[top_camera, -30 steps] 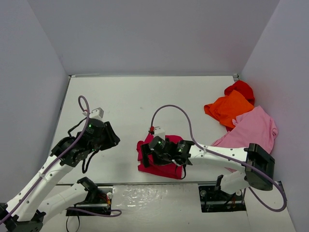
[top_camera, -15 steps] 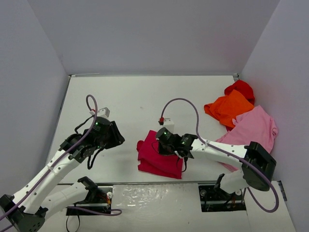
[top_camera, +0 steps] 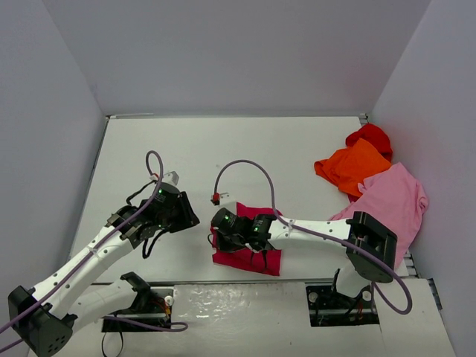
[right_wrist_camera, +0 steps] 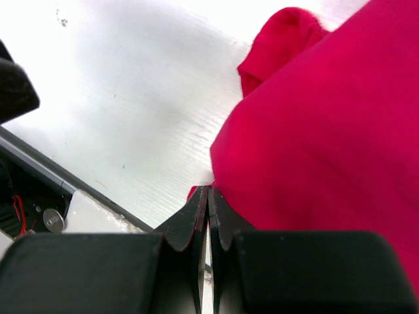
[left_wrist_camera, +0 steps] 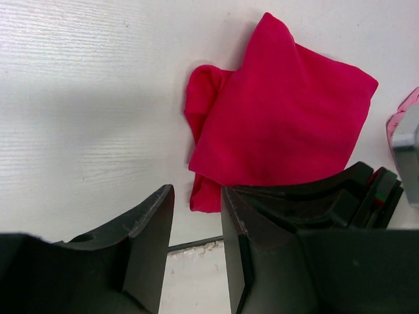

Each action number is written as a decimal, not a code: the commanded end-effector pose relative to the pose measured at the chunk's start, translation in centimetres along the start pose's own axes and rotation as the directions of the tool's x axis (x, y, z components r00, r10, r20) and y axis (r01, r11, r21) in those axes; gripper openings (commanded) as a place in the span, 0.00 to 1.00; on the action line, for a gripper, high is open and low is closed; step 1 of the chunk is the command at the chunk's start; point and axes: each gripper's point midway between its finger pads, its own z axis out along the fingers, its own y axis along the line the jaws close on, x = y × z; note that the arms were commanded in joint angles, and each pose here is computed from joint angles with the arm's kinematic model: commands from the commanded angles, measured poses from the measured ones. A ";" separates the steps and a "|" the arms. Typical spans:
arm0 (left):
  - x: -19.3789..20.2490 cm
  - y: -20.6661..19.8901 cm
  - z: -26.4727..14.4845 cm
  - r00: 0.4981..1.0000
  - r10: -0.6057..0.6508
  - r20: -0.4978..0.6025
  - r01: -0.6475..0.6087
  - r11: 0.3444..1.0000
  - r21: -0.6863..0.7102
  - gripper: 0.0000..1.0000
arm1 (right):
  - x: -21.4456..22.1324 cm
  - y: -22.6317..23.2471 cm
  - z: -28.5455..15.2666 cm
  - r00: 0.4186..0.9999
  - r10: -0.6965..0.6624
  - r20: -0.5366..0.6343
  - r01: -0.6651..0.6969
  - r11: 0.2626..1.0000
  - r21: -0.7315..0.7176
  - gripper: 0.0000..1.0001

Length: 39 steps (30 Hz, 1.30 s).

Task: Fold and stack the t-shirts
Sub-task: Smooth out wrinkles on the folded tshirt

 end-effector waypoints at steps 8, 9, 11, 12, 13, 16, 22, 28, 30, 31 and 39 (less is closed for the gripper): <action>-1.3 -1.1 0.0 0.999 -0.013 0.047 0.011 0.999 0.049 0.32 | 2.6 0.2 0.1 0.999 -0.003 -0.038 0.003 1.000 -0.005 0.00; -1.3 -1.2 0.0 0.999 -0.013 0.048 0.011 0.999 0.049 0.32 | 2.5 0.3 0.0 0.999 -0.008 -0.035 0.008 1.000 -0.011 0.00; -1.4 -1.2 0.0 0.999 -0.014 0.053 0.011 0.999 0.052 0.32 | 1.8 1.0 -0.4 1.000 -0.023 -0.020 0.022 0.999 -0.031 0.00; -1.5 -1.3 -0.1 0.998 -0.015 0.055 0.012 0.998 0.054 0.32 | 1.5 1.2 -0.6 0.999 -0.032 -0.011 0.031 0.999 -0.036 0.00; -1.6 -1.4 -0.1 0.998 -0.015 0.057 0.012 0.998 0.056 0.32 | 1.1 1.5 -0.8 0.999 -0.041 -0.002 0.041 0.998 -0.042 0.00; -1.8 -1.6 -0.3 0.998 -0.017 0.067 0.013 0.998 0.067 0.32 | -1.2 3.1 -1.9 0.997 -0.060 0.049 0.064 0.995 -0.073 0.00; -1.8 -1.7 -0.4 0.997 -0.019 0.070 0.014 0.997 0.076 0.30 | -3.6 3.3 -2.6 0.993 -0.068 0.100 0.074 0.995 -0.067 0.00; -1.5 -1.6 -0.1 0.998 -0.020 0.057 0.016 0.997 0.075 0.24 | -2.9 1.2 -0.8 0.995 -0.071 0.073 0.071 0.997 -0.001 0.00; -1.4 -1.5 0.0 0.998 -0.018 0.053 0.014 0.998 0.069 0.24 | -2.8 0.6 -0.4 0.995 -0.069 0.066 0.068 0.998 0.015 0.00; -1.3 -1.4 0.0 0.999 -0.015 0.051 0.012 0.998 0.064 0.25 | -2.5 0.1 -0.1 0.996 -0.071 0.060 0.069 0.997 0.031 0.00; -0.9 -1.1 0.5 1.000 -0.011 0.028 0.010 0.999 0.048 0.32 | -0.5 -1.2 1.6 0.997 -0.072 -0.001 0.072 0.996 0.047 0.00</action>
